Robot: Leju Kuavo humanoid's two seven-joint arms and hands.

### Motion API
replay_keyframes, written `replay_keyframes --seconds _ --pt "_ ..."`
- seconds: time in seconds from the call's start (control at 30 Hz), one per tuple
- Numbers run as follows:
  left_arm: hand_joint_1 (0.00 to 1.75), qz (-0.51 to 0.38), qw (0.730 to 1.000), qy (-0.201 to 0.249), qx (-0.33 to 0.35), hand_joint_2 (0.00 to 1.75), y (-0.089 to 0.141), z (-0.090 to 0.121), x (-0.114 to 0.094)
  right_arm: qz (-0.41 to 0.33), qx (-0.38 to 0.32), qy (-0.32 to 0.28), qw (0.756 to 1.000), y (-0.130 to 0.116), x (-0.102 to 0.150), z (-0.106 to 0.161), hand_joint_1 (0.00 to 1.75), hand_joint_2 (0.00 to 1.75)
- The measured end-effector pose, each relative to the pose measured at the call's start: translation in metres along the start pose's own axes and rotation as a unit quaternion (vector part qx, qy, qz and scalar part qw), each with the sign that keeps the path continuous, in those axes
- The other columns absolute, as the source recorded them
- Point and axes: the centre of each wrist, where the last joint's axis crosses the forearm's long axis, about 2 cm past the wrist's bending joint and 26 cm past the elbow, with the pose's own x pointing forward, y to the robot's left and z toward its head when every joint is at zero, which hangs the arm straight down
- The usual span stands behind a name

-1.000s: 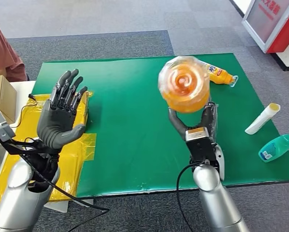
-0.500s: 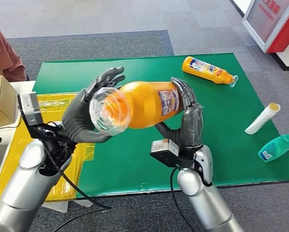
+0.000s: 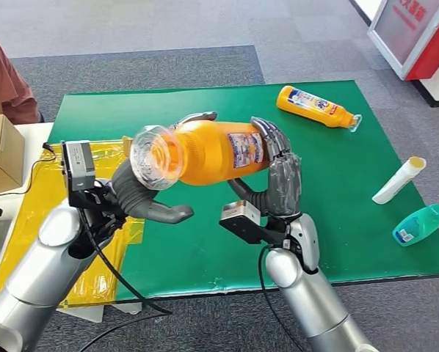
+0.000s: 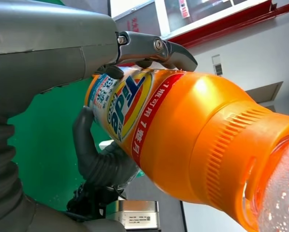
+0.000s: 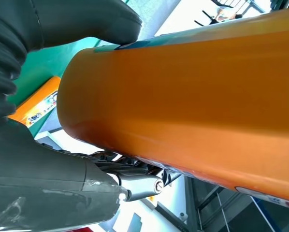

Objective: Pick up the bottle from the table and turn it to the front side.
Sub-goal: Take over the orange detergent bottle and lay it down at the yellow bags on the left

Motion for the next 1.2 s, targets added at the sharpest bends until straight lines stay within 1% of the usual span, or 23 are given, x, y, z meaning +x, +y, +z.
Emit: replay_keyframes --seconds 0.23,0.37,0.4,0.43,0.5,0.53,0.57,0.67,0.73,0.77,0.87,0.9,1.03,1.2 --pt "0.00 -0.023 1.000 0.010 0.002 1.75 0.002 0.000 -0.001 0.004 0.012 0.006 1.000 0.001 0.000 0.000 1.75 1.75" --pt "0.00 -0.054 0.998 0.011 0.018 1.75 0.002 0.000 -0.003 0.013 0.045 0.008 0.999 0.005 0.005 0.001 1.75 1.75" --pt "0.14 -0.069 0.997 0.011 0.026 1.75 0.001 0.000 -0.004 0.013 0.061 0.008 0.998 0.007 0.008 0.002 1.75 1.75" --pt "0.49 -0.089 0.995 0.010 0.034 1.75 0.000 0.000 -0.004 0.010 0.080 0.010 0.997 0.009 0.012 0.005 1.75 1.75" --pt "1.13 -0.131 0.990 0.008 0.045 1.75 -0.003 -0.002 -0.003 -0.003 0.119 0.013 0.993 0.016 0.020 0.013 1.75 1.75" --pt "1.31 -0.148 0.988 0.008 0.046 1.75 -0.005 -0.003 -0.003 -0.010 0.133 0.016 0.991 0.018 0.023 0.017 1.75 1.75" --pt "0.96 -0.160 0.986 0.009 0.046 1.75 -0.007 -0.003 -0.003 -0.016 0.141 0.017 0.990 0.020 0.025 0.019 1.75 1.75" --pt "0.00 -0.180 0.983 0.006 0.043 1.75 -0.011 -0.003 -0.003 -0.028 0.154 0.016 0.988 0.021 0.031 0.022 1.75 1.75" --pt "0.02 -0.185 0.982 0.003 0.044 1.75 -0.012 -0.003 -0.002 -0.035 0.162 0.013 0.986 0.021 0.034 0.023 1.75 1.75" --pt "0.15 -0.188 0.981 0.001 0.044 1.75 -0.013 -0.003 -0.001 -0.039 0.169 0.012 0.985 0.021 0.035 0.023 1.75 1.75" --pt "1.24 -0.203 0.978 -0.005 0.046 1.75 -0.014 -0.001 0.000 -0.056 0.194 0.008 0.979 0.020 0.038 0.022 1.75 1.75" --pt "1.48 -0.209 0.977 -0.007 0.046 1.75 -0.014 -0.001 0.000 -0.063 0.203 0.007 0.977 0.019 0.040 0.022 1.75 1.75" --pt "1.75 -0.218 0.975 -0.014 0.048 1.75 -0.017 0.002 0.000 -0.095 0.234 0.003 0.968 0.017 0.046 0.020 1.75 1.75" --pt "1.75 -0.214 0.975 -0.031 0.056 1.75 -0.019 0.006 -0.001 -0.113 0.250 -0.011 0.962 0.015 0.053 0.016 1.75 1.75"
